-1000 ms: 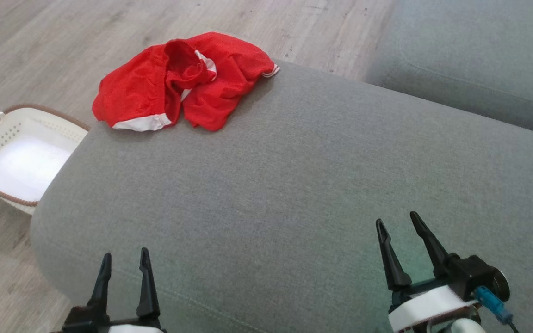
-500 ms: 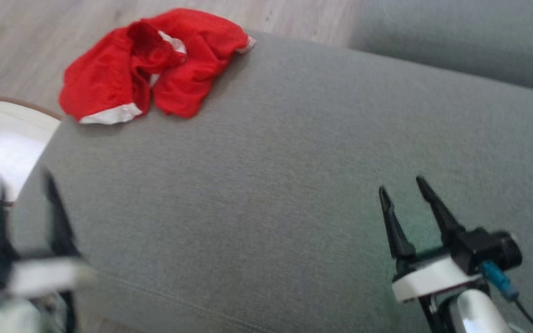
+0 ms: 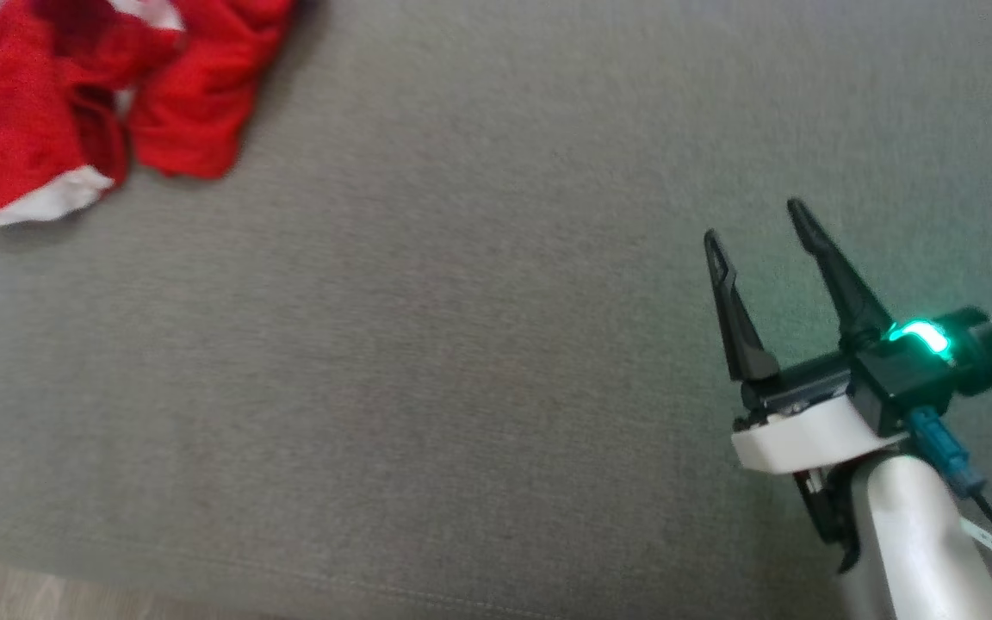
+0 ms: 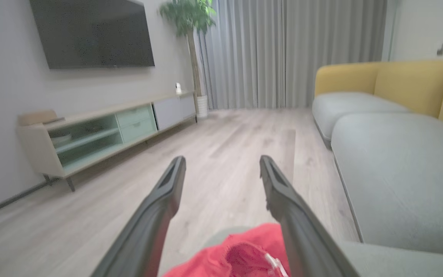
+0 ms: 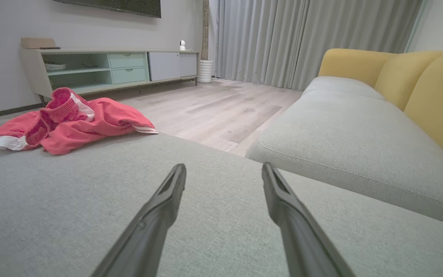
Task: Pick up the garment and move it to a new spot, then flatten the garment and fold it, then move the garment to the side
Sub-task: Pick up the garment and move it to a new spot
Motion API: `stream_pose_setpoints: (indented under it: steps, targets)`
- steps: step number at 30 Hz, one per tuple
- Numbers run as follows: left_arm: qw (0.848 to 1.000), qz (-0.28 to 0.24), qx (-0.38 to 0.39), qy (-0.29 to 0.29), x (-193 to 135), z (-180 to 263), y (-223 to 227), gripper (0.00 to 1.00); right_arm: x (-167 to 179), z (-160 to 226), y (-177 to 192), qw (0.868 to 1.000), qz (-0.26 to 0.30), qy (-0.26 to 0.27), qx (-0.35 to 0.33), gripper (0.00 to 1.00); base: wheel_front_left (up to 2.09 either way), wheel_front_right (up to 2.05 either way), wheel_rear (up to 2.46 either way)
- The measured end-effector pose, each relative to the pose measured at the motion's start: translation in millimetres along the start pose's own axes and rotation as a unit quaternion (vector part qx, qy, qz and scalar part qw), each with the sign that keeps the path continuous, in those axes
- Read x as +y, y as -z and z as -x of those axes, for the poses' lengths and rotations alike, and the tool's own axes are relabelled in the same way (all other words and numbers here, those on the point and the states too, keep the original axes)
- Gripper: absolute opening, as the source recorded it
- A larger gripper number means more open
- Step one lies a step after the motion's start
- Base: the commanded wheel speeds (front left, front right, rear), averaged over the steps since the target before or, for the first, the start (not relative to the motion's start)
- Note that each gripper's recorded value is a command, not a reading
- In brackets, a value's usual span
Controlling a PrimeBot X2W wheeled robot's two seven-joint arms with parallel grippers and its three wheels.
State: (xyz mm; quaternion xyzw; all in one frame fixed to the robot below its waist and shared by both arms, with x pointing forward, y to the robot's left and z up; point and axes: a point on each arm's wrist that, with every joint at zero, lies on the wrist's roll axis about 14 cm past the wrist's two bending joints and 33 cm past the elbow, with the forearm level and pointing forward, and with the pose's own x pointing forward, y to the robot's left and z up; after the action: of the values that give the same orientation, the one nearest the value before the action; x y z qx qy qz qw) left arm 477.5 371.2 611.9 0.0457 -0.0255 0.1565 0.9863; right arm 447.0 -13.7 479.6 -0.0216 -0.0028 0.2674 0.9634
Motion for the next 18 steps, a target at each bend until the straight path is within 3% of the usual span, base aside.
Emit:
stream_pose_setpoints:
  steps: [9, 18]
  targets:
    - [0.981, 0.011, 0.193, 0.03, -48, -46, 129, 1.0, -32, -6, 39, 0.998, 0.011, 0.034, 0.044, 1.0, 0.0, 0.0, 0.0]
    - [0.959, 0.014, 0.28, 0.028, -62, -54, 205, 1.0, -50, -7, 71, 0.996, 0.004, 0.054, 0.076, 1.0, 0.0, 0.0, 0.0]
